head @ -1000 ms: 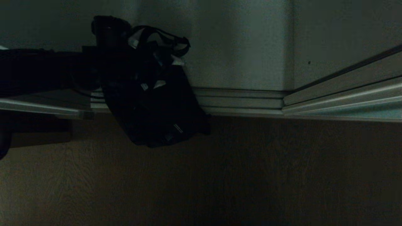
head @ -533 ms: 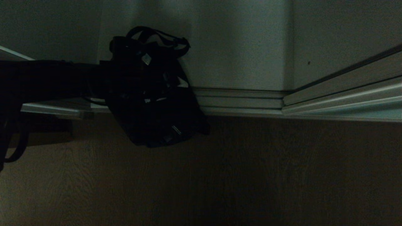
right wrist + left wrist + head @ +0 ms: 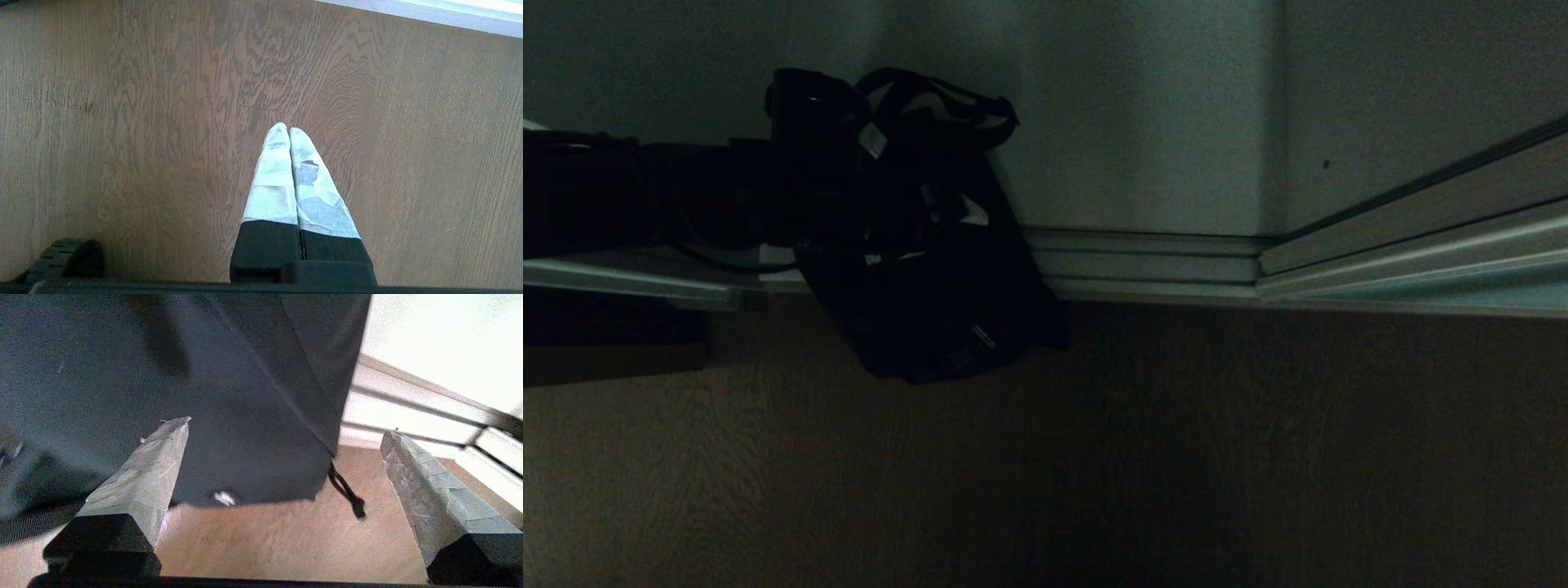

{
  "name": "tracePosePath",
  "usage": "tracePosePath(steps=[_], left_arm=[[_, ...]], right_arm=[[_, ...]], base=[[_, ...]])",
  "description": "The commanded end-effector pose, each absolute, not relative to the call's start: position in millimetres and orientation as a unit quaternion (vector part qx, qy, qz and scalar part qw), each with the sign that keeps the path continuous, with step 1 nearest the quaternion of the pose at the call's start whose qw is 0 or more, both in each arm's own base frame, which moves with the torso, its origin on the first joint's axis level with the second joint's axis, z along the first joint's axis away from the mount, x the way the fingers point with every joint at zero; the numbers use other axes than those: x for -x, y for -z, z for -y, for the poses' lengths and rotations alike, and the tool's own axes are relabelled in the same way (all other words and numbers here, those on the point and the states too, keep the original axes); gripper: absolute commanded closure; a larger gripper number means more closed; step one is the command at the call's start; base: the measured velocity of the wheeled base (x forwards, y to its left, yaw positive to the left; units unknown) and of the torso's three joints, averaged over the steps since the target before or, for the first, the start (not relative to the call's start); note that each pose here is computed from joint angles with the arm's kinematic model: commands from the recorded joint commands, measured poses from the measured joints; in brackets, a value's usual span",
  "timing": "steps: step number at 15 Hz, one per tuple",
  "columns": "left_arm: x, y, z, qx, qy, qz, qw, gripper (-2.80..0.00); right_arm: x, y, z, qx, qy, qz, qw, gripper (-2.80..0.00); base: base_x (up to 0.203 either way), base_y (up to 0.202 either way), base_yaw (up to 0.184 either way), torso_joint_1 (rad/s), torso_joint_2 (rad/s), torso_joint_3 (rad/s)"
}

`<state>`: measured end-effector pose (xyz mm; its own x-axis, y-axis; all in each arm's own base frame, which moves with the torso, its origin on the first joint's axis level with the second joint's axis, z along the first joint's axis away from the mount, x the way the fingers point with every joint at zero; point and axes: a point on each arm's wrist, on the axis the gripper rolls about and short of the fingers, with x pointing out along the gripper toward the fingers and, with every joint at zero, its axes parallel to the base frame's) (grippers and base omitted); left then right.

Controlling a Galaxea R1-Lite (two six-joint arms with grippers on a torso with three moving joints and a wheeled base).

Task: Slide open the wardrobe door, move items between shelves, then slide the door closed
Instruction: Place the bag on the lower shelf

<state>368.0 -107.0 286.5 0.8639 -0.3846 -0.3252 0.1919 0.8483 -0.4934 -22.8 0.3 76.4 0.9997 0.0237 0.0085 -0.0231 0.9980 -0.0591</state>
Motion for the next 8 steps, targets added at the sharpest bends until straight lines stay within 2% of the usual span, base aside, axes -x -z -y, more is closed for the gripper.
tracePosePath(steps=[1,8], left_arm=[[-357.9,-286.7,102.5,0.242,0.146,-0.226,0.932,-2.80],[-370.6,-255.8,102.4,0.261,0.106,-0.293,0.914,-2.80]], right_arm=[[23.0,-76.4,-0.3,0.030,-0.012,0.006,0.999,0.00],[23.0,-76.4,-0.3,0.030,-0.012,0.006,0.999,0.00]], base=[[0.000,0.000,0.000,0.000,0.00,0.000],[0.000,0.000,0.000,0.000,0.00,0.000]])
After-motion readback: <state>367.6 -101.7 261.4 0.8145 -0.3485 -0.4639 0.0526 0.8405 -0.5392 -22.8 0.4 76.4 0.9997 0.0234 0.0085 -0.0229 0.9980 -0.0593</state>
